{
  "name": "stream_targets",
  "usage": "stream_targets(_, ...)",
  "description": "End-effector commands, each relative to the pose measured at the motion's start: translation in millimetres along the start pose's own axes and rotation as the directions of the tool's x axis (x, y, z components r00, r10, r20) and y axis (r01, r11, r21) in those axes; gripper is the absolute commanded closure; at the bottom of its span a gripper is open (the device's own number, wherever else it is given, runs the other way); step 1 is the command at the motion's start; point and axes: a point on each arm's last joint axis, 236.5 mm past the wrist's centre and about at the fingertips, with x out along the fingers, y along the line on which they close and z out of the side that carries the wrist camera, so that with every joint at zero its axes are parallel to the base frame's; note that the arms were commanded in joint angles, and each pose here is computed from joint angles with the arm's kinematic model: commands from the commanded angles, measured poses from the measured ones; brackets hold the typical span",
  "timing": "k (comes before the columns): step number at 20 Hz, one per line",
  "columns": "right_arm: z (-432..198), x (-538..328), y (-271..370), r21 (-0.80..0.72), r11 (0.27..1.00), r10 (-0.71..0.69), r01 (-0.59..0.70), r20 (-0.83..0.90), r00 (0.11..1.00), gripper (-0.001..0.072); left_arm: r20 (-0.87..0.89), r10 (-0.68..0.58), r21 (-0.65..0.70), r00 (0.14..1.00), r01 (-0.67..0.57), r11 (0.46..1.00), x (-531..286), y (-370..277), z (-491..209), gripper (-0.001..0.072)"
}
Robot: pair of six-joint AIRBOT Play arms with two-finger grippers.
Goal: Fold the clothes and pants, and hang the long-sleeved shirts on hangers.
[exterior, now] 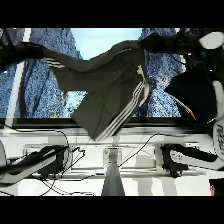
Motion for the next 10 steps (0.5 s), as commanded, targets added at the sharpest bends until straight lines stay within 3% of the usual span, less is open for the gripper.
stream_targets(1, -10, 23, -56, 0.052, 0.995, -0.087, 0.088, -0.027, 0.996, 0.0688, -0.105, -0.039, -0.026, 0.994, 0.037, 0.999, 14, -16, -26, 0.0706)
stream_targets(4, -15, 2, -86, 0.018, 0.987, -0.159, 0.16, -0.076, 0.984, 0.0688, -0.235, -0.163, -0.08, 0.958, 0.148, 0.986, -24, -55, -50, 0.0706)
stream_targets(6, -25, -16, -107, -0.003, 0.977, -0.209, 0.211, -0.131, 0.969, 0.0688, -0.347, -0.313, -0.152, 0.884, 0.276, 0.949, -58, -96, -74, 0.0706)
stream_targets(7, -31, -27, -117, -0.006, 0.972, -0.231, 0.233, -0.161, 0.96, 0.0687, -0.388, -0.408, -0.201, 0.827, 0.356, 0.913, -76, -120, -83, 0.0705)
stream_targets(10, -44, -57, -144, -0.003, 0.956, -0.286, 0.294, -0.228, 0.931, 0.0688, -0.426, -0.68, -0.337, 0.597, 0.593, 0.732, -132, -190, -92, 0.0705)
